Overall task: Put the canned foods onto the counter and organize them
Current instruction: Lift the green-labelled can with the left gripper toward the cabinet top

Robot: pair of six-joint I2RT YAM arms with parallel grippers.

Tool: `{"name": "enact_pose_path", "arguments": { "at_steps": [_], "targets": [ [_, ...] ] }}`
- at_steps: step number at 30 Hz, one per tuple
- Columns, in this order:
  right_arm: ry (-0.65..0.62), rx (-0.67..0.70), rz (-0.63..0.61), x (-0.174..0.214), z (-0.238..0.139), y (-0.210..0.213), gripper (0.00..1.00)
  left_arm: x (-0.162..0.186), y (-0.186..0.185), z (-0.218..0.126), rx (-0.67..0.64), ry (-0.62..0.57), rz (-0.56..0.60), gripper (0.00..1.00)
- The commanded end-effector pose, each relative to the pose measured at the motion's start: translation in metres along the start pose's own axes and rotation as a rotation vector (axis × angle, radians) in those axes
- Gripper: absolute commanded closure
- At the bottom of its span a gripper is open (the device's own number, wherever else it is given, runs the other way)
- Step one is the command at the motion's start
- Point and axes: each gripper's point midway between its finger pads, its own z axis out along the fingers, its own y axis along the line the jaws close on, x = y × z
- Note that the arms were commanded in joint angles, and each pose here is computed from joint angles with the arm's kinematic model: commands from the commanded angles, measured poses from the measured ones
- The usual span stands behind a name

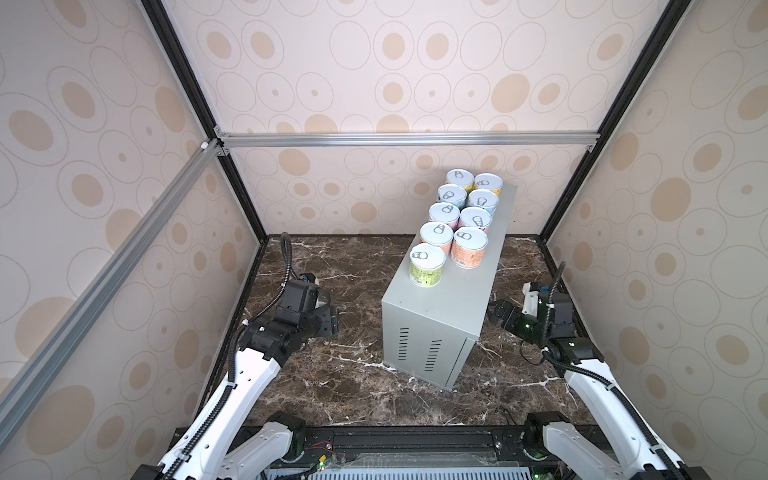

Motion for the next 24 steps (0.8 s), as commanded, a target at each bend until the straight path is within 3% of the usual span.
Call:
{"name": "enact_pose_path", "arguments": {
  "at_steps": [1, 4, 8, 24],
  "targets": [
    [0.081, -0.005, -0.058, 0.003, -0.006, 0.012, 0.01, -0.029, -0.015, -0.036, 0.063, -0.093, 0.106, 0.36],
    [0.139, 0.029, -0.103, 0.001, -0.015, 0.016, 0.01, -0.045, -0.02, -0.06, 0.091, -0.147, 0.138, 0.36],
    [0.126, 0.04, -0.113, -0.006, -0.03, 0.023, 0.01, -0.054, -0.038, -0.079, 0.169, -0.182, 0.166, 0.37],
    [0.071, 0.026, -0.151, -0.023, -0.068, 0.043, 0.01, -0.081, -0.08, -0.117, 0.308, -0.247, 0.21, 0.4]
  ]
}}
